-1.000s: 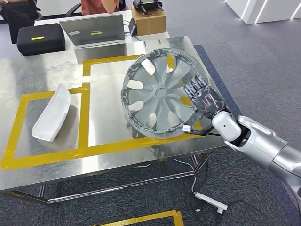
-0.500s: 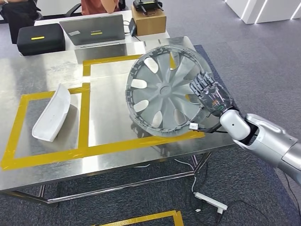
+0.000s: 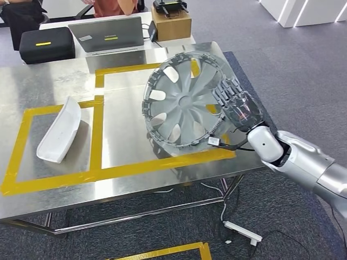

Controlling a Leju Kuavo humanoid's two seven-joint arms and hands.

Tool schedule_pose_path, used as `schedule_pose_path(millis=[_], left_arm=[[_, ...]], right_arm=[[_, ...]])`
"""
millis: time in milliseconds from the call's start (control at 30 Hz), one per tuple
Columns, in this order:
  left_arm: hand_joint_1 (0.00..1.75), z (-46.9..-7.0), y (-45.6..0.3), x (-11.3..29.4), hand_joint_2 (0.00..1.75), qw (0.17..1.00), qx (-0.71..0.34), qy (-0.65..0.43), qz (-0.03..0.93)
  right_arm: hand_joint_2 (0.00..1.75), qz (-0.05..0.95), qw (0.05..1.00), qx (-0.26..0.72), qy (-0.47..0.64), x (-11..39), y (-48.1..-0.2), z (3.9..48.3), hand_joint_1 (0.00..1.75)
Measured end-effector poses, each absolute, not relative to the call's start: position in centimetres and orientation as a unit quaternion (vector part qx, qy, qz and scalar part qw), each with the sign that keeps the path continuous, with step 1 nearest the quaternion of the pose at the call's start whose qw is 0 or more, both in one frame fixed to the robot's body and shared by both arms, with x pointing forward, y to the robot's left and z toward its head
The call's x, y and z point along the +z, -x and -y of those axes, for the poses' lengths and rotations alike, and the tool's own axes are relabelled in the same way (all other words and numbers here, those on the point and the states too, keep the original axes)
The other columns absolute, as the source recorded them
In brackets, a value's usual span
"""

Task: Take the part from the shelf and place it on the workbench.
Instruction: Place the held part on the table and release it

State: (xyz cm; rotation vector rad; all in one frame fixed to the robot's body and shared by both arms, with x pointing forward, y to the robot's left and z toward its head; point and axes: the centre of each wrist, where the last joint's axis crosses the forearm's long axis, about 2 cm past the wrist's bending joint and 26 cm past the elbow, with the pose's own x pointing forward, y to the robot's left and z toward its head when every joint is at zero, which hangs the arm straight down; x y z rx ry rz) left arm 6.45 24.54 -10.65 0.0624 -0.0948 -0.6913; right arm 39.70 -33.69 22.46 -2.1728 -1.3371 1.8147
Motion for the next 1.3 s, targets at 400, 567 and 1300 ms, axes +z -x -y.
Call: schedule_pose_path(millis=[400,567,1300], left_arm=[[0.0,-24.4,-6.9,-10.6,0.0,0.931,-0.361,-0.029,0.049],[0.0,-24.3,-7.1,-10.5,0.0,0.927,-0.37,-0.031,0.051],[0.0,-24.1,-7.2,-10.5,0.0,0.922,-0.38,-0.039,0.052]], right_arm=[[1.75,0.578,0.069,0.519,0.625,22.8,-38.7,29.2,0.0],[1.75,0.623,0.121,0.485,0.602,22.9,-38.0,28.3,0.0],[1.75,0.647,0.146,0.392,0.638,22.7,-37.4,27.9,0.0]])
